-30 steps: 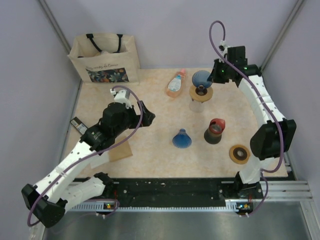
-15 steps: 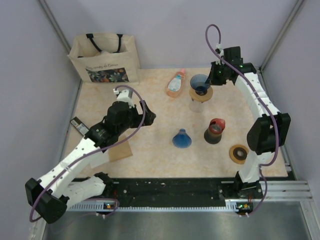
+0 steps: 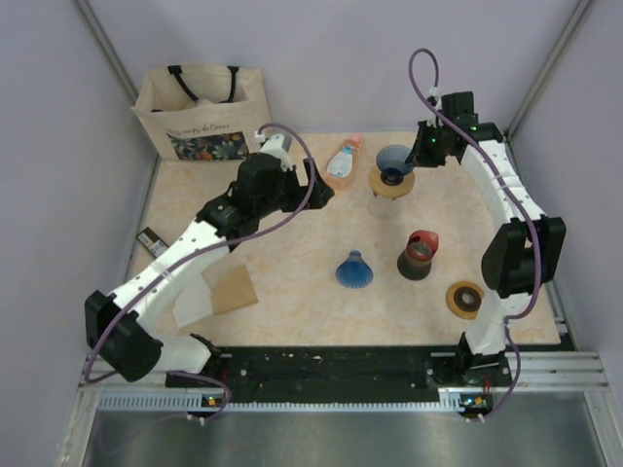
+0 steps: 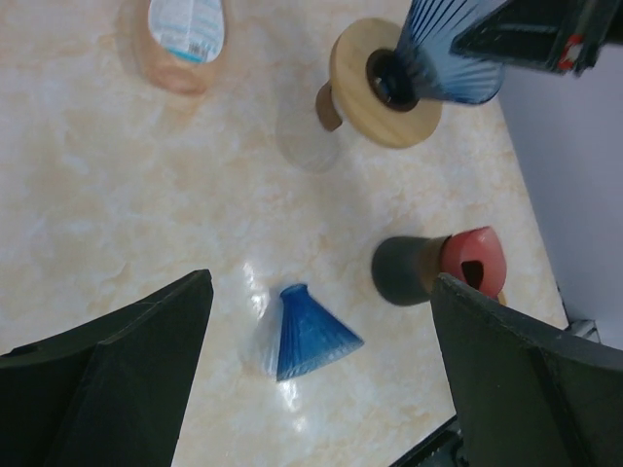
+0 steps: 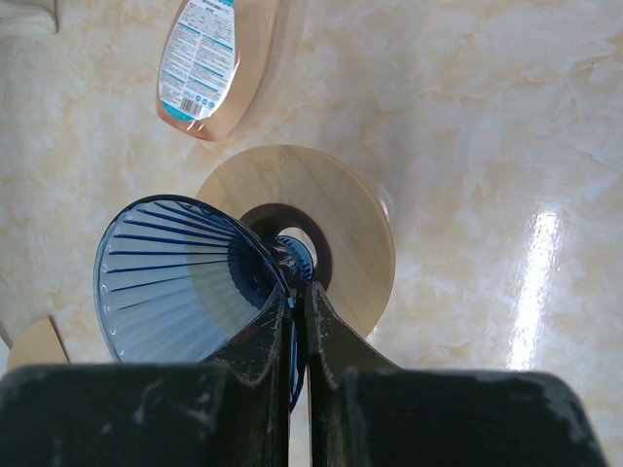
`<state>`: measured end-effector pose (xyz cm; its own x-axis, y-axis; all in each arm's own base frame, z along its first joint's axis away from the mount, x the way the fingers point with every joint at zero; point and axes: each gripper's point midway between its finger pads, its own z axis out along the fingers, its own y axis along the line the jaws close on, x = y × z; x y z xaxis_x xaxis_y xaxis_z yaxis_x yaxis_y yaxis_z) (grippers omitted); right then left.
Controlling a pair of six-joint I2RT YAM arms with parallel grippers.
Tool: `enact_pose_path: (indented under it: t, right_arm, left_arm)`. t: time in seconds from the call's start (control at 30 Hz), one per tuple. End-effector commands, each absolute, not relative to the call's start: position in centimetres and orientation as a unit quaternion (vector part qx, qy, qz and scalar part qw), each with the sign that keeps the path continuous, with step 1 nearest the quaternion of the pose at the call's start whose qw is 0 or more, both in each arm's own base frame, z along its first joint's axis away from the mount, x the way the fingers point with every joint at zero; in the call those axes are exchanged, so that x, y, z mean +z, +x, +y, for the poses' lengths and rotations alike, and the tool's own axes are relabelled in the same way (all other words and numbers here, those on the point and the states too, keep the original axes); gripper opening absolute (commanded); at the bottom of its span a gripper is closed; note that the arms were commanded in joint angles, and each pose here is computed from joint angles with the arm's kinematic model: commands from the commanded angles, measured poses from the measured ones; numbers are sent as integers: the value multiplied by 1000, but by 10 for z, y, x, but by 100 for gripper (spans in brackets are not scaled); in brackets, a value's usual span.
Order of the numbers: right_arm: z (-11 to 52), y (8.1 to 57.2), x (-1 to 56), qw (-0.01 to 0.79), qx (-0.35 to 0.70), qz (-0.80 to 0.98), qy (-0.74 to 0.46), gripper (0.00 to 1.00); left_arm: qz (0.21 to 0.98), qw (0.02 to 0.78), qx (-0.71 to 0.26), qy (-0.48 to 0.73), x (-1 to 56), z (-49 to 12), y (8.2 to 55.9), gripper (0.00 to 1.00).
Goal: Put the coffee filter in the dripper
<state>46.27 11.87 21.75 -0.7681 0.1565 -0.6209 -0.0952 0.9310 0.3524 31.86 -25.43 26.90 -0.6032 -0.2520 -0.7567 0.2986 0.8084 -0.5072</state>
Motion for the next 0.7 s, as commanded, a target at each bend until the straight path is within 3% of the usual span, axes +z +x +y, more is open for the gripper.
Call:
enact_pose_path:
  t: [0.0,0.27,0.67]
  right_arm:
    - [120,470,217,349,199,916,23,0]
    - [120,464,195,331,198,922,28,0]
    - [124,458,180,319,205,925,2,0]
  left_arm:
    - [806,477,-348,44,311,-289,357,99]
    - [812,443,-372,72,305,-351,420,98]
    - [810,398,-420,95,261,-418,477,63]
